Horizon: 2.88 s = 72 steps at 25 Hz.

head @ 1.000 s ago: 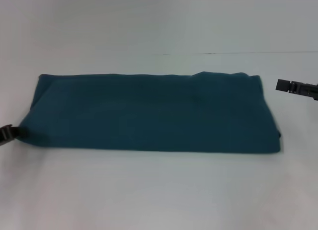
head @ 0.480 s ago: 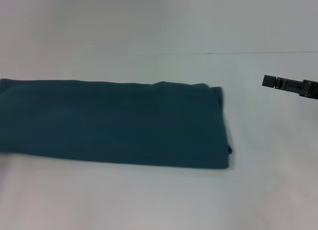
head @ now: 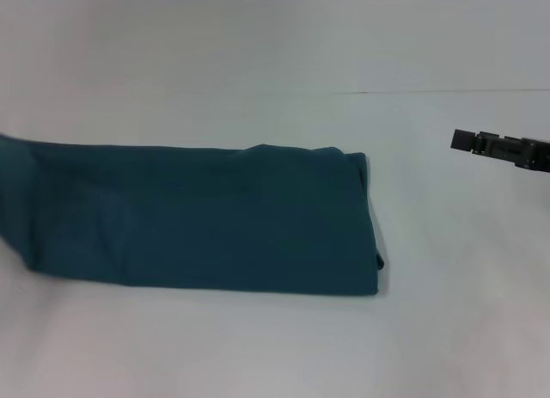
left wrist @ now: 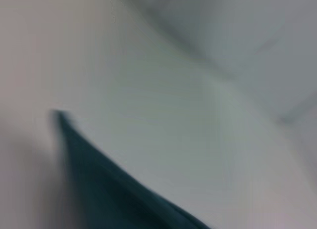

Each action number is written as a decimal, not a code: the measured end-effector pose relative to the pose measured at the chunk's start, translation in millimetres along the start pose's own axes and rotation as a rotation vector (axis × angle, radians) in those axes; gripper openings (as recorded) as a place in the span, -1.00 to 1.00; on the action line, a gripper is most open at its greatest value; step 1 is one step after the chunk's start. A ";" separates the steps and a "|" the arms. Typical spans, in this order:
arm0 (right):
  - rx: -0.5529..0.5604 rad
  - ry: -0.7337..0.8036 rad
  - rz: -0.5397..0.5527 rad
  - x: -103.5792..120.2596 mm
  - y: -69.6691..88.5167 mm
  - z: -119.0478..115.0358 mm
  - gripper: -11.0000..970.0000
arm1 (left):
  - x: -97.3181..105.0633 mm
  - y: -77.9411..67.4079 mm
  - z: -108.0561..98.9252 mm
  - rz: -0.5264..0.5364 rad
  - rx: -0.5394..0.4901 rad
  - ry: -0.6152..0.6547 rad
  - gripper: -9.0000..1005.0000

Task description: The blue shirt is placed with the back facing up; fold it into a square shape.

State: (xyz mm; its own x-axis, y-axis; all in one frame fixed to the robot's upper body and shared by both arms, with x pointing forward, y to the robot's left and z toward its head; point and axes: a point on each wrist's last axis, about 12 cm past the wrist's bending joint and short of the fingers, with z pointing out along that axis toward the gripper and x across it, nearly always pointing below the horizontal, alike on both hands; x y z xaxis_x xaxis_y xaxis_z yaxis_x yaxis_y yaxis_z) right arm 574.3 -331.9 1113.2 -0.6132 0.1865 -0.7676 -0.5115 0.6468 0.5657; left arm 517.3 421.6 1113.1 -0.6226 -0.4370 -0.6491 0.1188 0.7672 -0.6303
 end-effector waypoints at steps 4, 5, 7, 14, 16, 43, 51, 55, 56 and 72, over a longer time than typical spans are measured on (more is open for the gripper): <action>0.004 -0.024 -0.013 2.8 -2.1 -7.0 0.88 | -4.3 -55.8 40.2 0.051 0.306 -0.005 -0.78; 0.006 -0.025 -0.017 3.9 -2.8 -9.4 0.88 | -2.9 -72.3 53.9 0.065 0.371 0.010 -0.77; 0.006 -0.024 -0.024 5.6 -4.0 -14.6 0.88 | 1.1 -102.6 78.3 0.088 0.474 0.036 -0.76; 0.011 -0.003 -0.057 5.3 -9.6 -41.8 0.87 | 47.1 -190.9 166.6 0.061 0.770 0.159 -0.74; 0.017 0.004 -0.069 5.8 -11.7 -50.1 0.87 | 73.9 -195.7 185.4 0.021 0.738 0.187 -0.73; 0.153 0.208 0.165 -6.8 -20.0 -7.2 0.86 | 109.2 -124.8 129.2 0.144 0.690 -0.091 0.47; 0.202 0.211 0.228 1.0 -17.8 45.6 0.86 | 80.1 -95.8 116.3 0.294 0.515 -0.152 0.76; 0.178 0.176 0.223 -1.3 -9.8 56.3 0.86 | 67.1 -86.0 117.0 0.329 0.433 -0.156 0.79; 0.175 0.166 0.227 -1.9 -9.4 56.4 0.86 | 64.7 -84.4 118.2 0.327 0.414 -0.156 0.79; 0.199 0.148 0.260 -3.0 -20.4 36.6 0.85 | 58.7 -81.4 146.7 0.241 0.229 -0.128 0.77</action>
State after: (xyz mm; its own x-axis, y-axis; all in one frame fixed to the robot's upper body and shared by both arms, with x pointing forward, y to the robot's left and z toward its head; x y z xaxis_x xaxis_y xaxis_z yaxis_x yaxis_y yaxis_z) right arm 608.6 -318.6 1093.0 -0.7952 0.2644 -0.5456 -0.2083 0.7260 0.6554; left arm 584.5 264.7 1063.8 -0.4557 -0.3226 -0.8296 0.4301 0.7362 -0.5225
